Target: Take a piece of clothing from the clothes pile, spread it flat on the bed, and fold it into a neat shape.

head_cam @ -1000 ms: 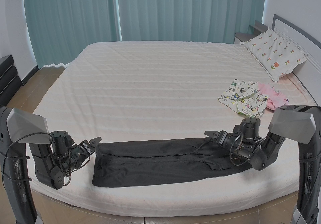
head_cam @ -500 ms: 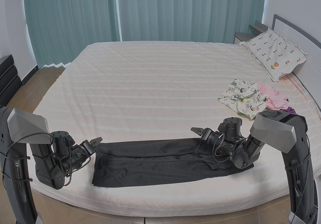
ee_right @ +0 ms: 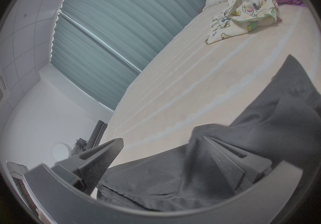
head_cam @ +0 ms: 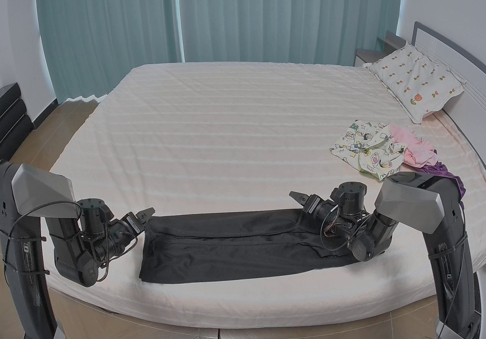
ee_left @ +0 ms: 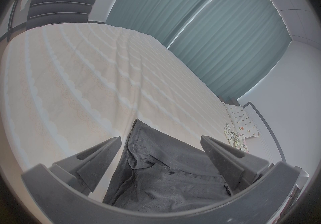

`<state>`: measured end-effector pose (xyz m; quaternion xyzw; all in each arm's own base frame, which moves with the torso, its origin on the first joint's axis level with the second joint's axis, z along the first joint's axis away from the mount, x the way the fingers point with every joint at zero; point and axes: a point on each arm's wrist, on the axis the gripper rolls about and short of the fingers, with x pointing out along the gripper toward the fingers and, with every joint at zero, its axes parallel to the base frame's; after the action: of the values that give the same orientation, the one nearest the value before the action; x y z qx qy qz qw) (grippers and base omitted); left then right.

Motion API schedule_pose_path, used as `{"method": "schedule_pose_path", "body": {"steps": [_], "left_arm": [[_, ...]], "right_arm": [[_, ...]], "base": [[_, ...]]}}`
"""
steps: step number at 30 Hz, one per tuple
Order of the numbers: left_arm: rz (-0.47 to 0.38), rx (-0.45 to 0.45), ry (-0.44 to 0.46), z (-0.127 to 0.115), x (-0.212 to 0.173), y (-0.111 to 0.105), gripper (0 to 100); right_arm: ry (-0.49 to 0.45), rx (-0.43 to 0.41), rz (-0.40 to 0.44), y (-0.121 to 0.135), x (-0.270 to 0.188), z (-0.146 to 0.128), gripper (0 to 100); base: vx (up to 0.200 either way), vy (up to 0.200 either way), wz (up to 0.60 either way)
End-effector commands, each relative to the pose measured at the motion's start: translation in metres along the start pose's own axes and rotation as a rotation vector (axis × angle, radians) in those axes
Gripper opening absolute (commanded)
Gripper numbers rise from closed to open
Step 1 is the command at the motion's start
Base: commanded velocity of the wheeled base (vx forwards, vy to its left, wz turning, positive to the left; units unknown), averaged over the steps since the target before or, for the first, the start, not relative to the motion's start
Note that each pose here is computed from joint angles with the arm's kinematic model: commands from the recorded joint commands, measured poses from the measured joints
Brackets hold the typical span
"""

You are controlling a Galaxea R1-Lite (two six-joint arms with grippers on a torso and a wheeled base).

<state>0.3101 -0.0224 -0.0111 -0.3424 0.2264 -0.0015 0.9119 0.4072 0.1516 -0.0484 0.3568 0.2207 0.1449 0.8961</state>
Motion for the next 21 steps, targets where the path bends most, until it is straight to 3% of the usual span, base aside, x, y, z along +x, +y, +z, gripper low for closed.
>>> {"method": "schedule_pose_path", "body": {"steps": [1,7,13,15,18,21], "left_arm": [[-0.002,0.000,-0.007,0.001,0.000,-0.001,100],[-0.005,0.011,-0.024,0.007,-0.003,-0.004,100],[0.014,0.069,0.008,0.009,-0.003,-0.008,100],[0.029,0.080,0.040,0.020,0.000,-0.022,100],[0.058,0.081,0.093,0.025,0.003,-0.026,100],[0.078,0.163,0.153,0.021,0.007,-0.024,100]], "right_arm": [[-0.028,0.002,-0.015,0.001,-0.012,0.016,100],[-0.052,0.021,-0.067,0.005,-0.055,0.045,100],[0.000,0.045,-0.169,-0.004,-0.100,0.035,100],[0.014,0.063,-0.231,-0.012,-0.118,0.026,100],[0.014,0.097,-0.245,-0.018,-0.127,0.019,100],[0.010,0.122,-0.260,-0.032,-0.134,0.012,100]], "base": [[0.000,0.000,0.00],[0.000,0.000,0.00],[0.000,0.000,0.00],[0.000,0.000,0.00],[0.000,0.000,0.00],[0.000,0.000,0.00]]}}
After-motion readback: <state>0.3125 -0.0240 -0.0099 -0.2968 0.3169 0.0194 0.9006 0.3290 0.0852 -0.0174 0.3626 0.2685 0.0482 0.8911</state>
